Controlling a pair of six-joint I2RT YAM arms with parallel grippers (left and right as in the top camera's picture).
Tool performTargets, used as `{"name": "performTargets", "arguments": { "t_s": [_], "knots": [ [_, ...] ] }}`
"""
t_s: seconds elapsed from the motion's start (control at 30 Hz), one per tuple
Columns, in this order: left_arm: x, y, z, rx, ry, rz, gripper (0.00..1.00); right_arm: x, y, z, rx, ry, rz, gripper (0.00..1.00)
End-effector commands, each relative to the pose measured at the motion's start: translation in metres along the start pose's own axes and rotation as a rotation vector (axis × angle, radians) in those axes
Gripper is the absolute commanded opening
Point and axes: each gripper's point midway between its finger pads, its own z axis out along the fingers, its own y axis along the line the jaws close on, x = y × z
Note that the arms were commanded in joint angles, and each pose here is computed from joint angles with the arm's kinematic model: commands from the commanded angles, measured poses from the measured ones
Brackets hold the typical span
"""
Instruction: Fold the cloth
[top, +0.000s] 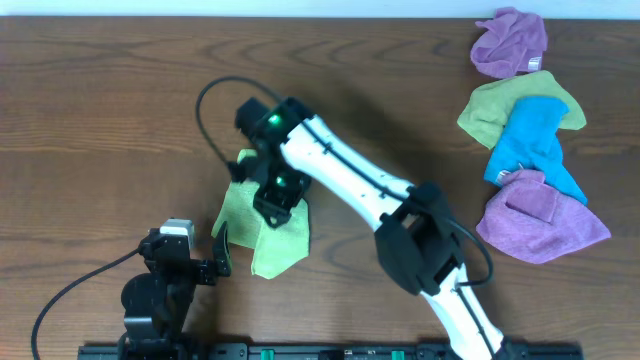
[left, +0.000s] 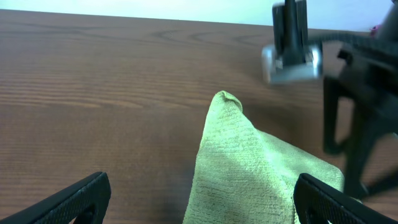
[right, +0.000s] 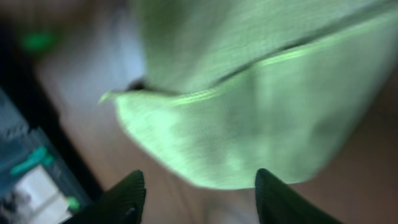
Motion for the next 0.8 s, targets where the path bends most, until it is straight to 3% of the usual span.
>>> {"name": "performTargets", "arguments": {
  "t_s": [0.0,0.13,0.5,0.53,0.63,0.77],
  "knots": [
    [0.009,0.0,0.003,0.005,0.019,0.015,0.95,0.001,0.025,0.004,0.018,0.03,-0.102,0.5],
    [0.009,0.0,0.003,0.005,0.019,0.015,0.95,0.001,0.014,0.013,0.145,0.062,-0.095,0.5],
    [0.009,0.0,0.003,0.005,0.019,0.015,0.95,-0.001,-0.011,0.041,0.167,0.028,-0.033,0.55],
    [0.009,0.0,0.003,0.005,0.019,0.015,0.95,-0.002,-0.012,0.042,0.168,0.023,-0.034,0.52],
    [0.009,0.0,0.003,0.005,0.019,0.015,0.96,-0.007,-0.021,0.04,0.214,0.005,-0.018,0.02],
    [0.009,0.0,0.003,0.005,0.019,0.015,0.95,-0.018,-0.054,0.016,0.363,-0.049,0.033,0.02]
  ]
}}
